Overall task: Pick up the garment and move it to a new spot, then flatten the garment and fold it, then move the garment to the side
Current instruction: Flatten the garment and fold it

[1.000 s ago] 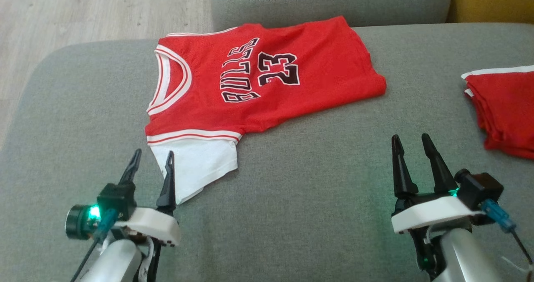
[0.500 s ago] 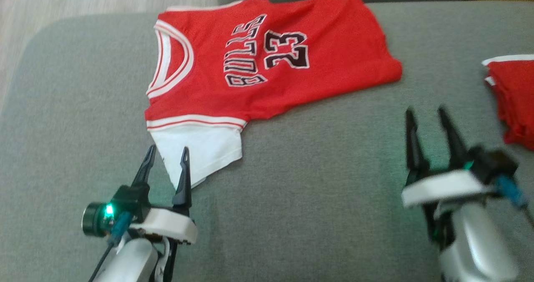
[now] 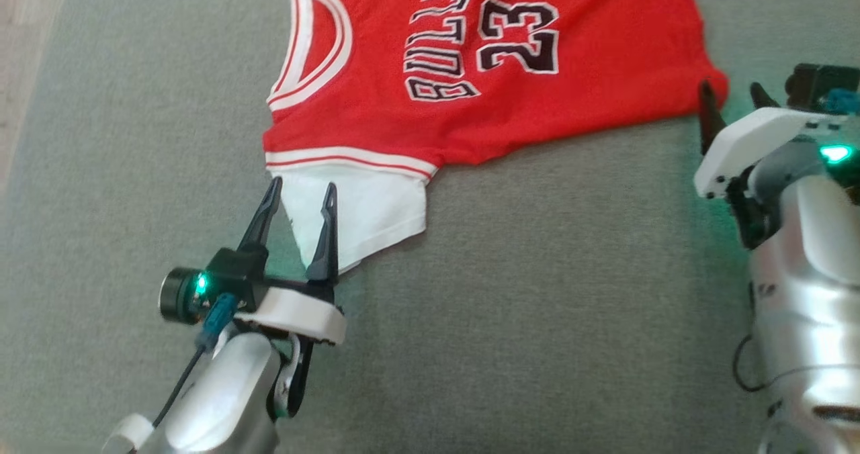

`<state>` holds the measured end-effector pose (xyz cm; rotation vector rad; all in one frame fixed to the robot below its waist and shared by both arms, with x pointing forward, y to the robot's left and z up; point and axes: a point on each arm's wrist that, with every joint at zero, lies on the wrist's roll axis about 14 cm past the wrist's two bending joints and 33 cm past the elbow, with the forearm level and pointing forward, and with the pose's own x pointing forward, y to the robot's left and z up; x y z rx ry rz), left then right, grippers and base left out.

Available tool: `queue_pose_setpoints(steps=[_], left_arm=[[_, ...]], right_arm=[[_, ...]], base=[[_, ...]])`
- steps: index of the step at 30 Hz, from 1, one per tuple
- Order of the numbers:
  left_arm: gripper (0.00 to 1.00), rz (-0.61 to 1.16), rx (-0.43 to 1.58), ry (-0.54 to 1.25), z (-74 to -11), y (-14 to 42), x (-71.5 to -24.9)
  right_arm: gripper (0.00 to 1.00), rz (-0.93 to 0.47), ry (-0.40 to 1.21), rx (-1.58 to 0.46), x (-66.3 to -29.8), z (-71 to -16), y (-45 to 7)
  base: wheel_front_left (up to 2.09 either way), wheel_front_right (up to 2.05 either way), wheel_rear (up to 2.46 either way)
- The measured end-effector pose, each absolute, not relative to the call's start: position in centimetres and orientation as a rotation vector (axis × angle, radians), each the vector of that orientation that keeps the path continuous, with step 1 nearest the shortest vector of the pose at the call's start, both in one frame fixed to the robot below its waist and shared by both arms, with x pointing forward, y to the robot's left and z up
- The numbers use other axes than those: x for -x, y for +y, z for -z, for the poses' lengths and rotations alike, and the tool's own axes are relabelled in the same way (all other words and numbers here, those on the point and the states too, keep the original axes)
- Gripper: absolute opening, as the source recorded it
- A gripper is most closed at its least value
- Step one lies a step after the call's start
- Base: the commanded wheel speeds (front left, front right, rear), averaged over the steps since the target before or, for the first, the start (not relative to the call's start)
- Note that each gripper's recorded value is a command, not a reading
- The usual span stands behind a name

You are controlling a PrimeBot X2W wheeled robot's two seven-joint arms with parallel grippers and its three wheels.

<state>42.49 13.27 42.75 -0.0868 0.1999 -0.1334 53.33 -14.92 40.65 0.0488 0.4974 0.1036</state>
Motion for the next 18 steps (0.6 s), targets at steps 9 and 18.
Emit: queue_pose_setpoints(steps=[9,18], left_arm=[[1.00,0.101,0.081,0.226,-41.5,14.5,-43.1],[1.00,0.094,0.080,0.227,-41.2,14.7,-43.8]], right_arm=[[1.00,-0.128,0.650,0.029,-54.8,-37.0,-14.7],[0.00,-0.183,0.678,0.063,-55.7,-36.8,-13.4]], base=[[0.00,0.00,0.00],[0.00,0.00,0.00]])
